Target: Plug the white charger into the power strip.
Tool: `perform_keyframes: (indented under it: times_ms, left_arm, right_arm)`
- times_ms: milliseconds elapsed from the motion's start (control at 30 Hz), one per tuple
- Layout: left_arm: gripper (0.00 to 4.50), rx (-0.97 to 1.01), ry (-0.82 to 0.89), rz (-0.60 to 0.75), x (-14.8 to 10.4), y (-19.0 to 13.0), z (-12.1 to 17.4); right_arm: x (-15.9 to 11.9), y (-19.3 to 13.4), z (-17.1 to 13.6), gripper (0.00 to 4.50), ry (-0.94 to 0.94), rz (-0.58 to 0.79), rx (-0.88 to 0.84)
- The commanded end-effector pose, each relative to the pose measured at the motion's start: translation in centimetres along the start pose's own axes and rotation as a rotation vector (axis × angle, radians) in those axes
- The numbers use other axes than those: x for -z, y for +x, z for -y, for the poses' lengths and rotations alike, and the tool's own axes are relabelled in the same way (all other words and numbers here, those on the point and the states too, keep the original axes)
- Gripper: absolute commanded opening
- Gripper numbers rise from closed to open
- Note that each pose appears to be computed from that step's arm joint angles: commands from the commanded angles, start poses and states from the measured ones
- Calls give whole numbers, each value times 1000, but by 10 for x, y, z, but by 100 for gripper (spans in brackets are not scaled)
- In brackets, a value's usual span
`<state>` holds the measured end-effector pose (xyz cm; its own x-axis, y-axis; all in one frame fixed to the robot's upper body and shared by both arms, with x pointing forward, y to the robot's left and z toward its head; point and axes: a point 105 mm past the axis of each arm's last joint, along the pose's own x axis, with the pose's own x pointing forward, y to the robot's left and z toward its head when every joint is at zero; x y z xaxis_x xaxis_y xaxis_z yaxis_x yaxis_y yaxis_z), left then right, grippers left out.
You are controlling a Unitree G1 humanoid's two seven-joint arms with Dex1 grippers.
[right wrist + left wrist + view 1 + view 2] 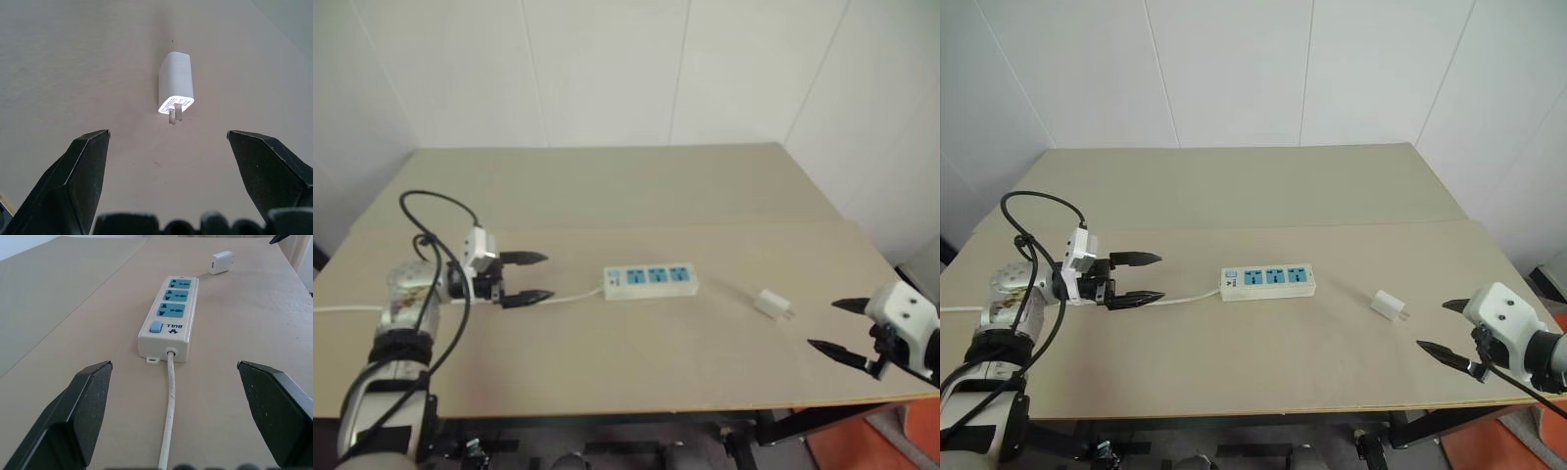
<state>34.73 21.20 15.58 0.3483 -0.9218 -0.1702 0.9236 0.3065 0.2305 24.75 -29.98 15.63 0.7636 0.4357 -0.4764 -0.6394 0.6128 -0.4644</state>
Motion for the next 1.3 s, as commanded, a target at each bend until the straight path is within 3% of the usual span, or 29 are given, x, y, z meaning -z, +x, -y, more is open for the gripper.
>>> perform_keyframes:
  times_ms: [33,367,400,533,700,900,1300]
  left_arm:
    - [446,-3,58,16,-9,7,-7]
    - [446,22,6,109,-10,38,-15]
    - [446,29,-3,110,-10,42,-15]
    - [446,30,26,0,1,65,-16]
    - [446,18,18,-19,5,86,-15]
    - [446,-23,42,-90,9,108,-18]
    - [446,10,-26,-70,5,127,-14]
  right_arm:
    - [-13,-7,5,450,-47,36,46]
    - [-35,-6,-3,450,-119,80,36]
    - [-46,-6,-5,450,-134,108,31]
    - [-138,-9,-22,450,-196,390,-7]
    - [-174,-4,-44,450,-238,452,-32]
    - [-166,19,-74,450,-225,363,-90]
    - [-156,28,-80,450,-162,302,-68]
